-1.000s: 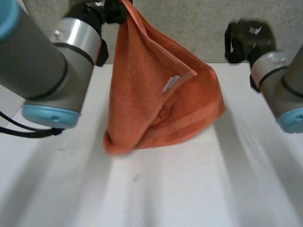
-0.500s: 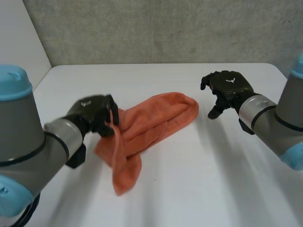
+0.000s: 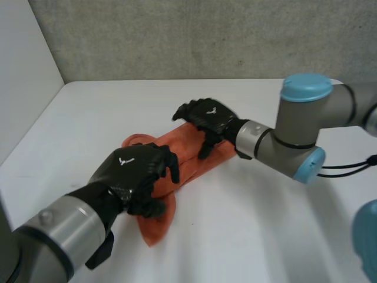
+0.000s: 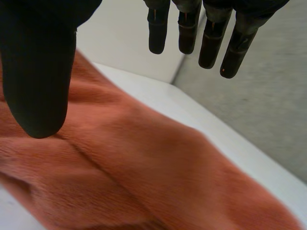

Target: Fold the laundry

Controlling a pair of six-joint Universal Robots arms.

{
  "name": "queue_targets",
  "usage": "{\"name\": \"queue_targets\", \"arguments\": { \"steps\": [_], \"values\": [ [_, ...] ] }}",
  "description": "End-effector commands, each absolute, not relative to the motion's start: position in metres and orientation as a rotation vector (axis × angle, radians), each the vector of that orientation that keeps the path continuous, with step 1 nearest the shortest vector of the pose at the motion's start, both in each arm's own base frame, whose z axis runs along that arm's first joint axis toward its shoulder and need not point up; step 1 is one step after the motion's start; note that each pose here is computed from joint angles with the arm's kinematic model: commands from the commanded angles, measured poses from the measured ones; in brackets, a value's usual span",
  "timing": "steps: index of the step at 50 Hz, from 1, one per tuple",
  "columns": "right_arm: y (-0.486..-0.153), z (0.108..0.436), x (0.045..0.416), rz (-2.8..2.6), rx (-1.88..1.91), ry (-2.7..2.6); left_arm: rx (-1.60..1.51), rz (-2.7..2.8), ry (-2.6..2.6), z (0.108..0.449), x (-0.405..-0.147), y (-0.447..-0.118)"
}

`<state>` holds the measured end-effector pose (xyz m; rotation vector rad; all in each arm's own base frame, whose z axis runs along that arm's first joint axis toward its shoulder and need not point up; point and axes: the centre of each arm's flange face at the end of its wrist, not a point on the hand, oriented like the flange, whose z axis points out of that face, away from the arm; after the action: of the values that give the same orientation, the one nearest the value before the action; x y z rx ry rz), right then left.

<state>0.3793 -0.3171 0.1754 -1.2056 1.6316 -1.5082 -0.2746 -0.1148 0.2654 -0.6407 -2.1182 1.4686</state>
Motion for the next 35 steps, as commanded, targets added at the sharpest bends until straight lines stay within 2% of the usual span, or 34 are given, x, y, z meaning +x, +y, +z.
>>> {"name": "queue_targets", "arguments": {
  "steps": [1, 9, 11, 13, 18, 26, 35],
  "values": [
    [-0.309, 0.149, 0.406, -1.420, -1.243, 1.607, -0.677, 1.461, -2.080, 0.274, -0.271, -0.094],
    [-0.326, 0.135, 0.414, -1.525, -1.206, 1.673, -0.624, 1.443, -2.158, 0.259, -0.262, -0.102],
    [-0.328, 0.136, 0.413, -1.549, -1.197, 1.692, -0.578, 1.462, -2.195, 0.256, -0.256, -0.112],
    [-0.331, 0.136, 0.412, -1.569, -1.186, 1.708, -0.437, 1.519, -2.282, 0.251, -0.241, -0.140],
    [-0.330, 0.148, 0.411, -1.593, -1.177, 1.705, -0.200, 1.542, -2.311, 0.246, -0.227, -0.171],
    [-0.329, 0.168, 0.406, -1.634, -1.156, 1.716, 0.040, 1.419, -2.294, 0.234, -0.233, -0.192],
    [-0.327, 0.172, 0.397, -1.672, -1.139, 1.796, 0.223, 1.324, -2.250, 0.226, -0.249, -0.221]
  ]
}}
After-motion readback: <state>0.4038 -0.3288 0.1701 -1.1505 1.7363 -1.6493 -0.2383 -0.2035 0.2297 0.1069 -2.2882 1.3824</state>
